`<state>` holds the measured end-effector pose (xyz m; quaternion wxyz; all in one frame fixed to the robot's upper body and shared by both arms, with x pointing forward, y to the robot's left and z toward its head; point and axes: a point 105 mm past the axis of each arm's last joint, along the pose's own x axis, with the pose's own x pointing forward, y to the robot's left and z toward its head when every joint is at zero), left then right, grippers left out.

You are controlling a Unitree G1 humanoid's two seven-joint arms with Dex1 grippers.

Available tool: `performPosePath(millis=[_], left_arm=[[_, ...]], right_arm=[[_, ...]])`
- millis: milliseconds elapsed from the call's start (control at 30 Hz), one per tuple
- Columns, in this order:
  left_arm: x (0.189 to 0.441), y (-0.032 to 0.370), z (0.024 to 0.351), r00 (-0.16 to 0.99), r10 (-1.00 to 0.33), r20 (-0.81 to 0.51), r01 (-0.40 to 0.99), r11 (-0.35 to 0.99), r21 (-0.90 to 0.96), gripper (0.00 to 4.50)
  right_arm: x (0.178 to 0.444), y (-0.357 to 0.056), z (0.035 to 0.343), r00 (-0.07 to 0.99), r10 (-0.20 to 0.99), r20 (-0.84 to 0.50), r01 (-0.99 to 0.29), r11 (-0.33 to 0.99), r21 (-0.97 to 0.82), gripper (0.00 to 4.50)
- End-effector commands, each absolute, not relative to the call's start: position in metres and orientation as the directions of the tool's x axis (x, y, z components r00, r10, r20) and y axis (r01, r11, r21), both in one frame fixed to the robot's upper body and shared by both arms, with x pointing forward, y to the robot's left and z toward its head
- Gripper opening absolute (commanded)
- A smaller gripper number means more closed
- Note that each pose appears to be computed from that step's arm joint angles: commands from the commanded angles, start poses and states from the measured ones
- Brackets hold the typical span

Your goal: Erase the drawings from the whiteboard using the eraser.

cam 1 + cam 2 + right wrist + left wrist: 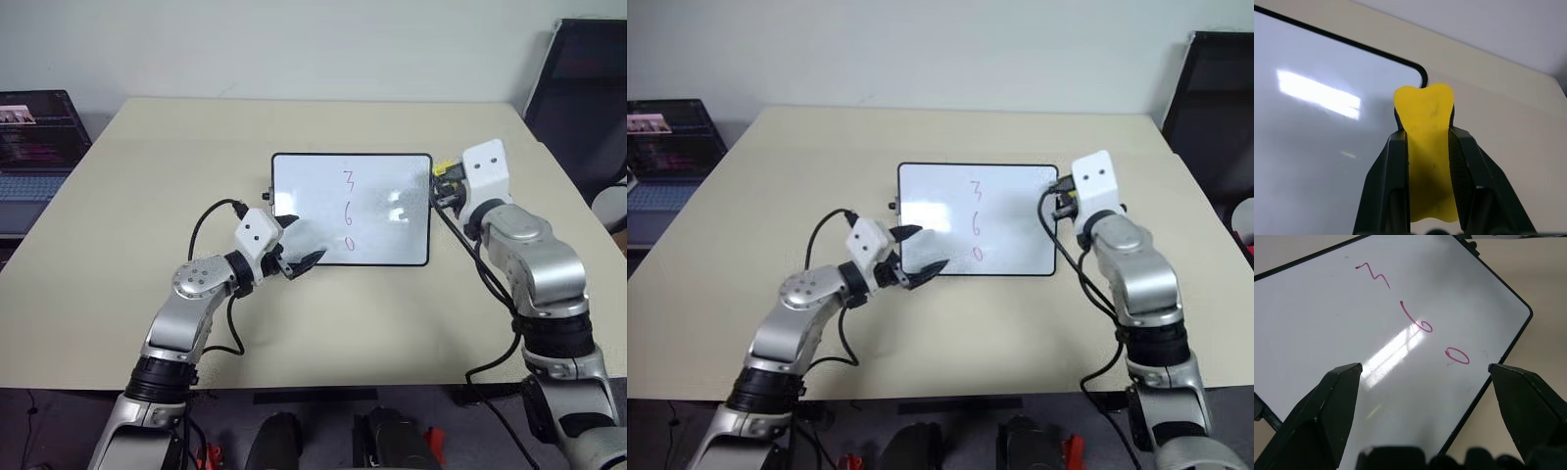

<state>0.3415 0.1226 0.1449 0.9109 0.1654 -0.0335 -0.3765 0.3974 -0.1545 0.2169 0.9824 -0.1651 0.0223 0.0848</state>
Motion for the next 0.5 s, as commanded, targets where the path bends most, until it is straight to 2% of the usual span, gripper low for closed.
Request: performPosePath(millis=[33,300,500], left_arm=[[0.338,0.125,0.156,0.749,-0.663,-0.004,0.622,0.7,0.35,4.5],[0.334,0.118,0.147,0.78,-0.625,0.028,0.585,0.745,0.321,4.5],[0.333,0.116,0.148,0.787,-0.616,0.037,0.576,0.755,0.315,4.5]], right_arm=[[0.403,-0.136,0.241,0.975,0.223,0.016,-0.204,0.918,-0.339,0.8],[0.416,-0.094,0.252,0.936,0.349,0.045,-0.312,0.884,-0.349,0.8],[0.417,-0.077,0.253,0.916,0.397,0.048,-0.356,0.865,-0.353,0.8]])
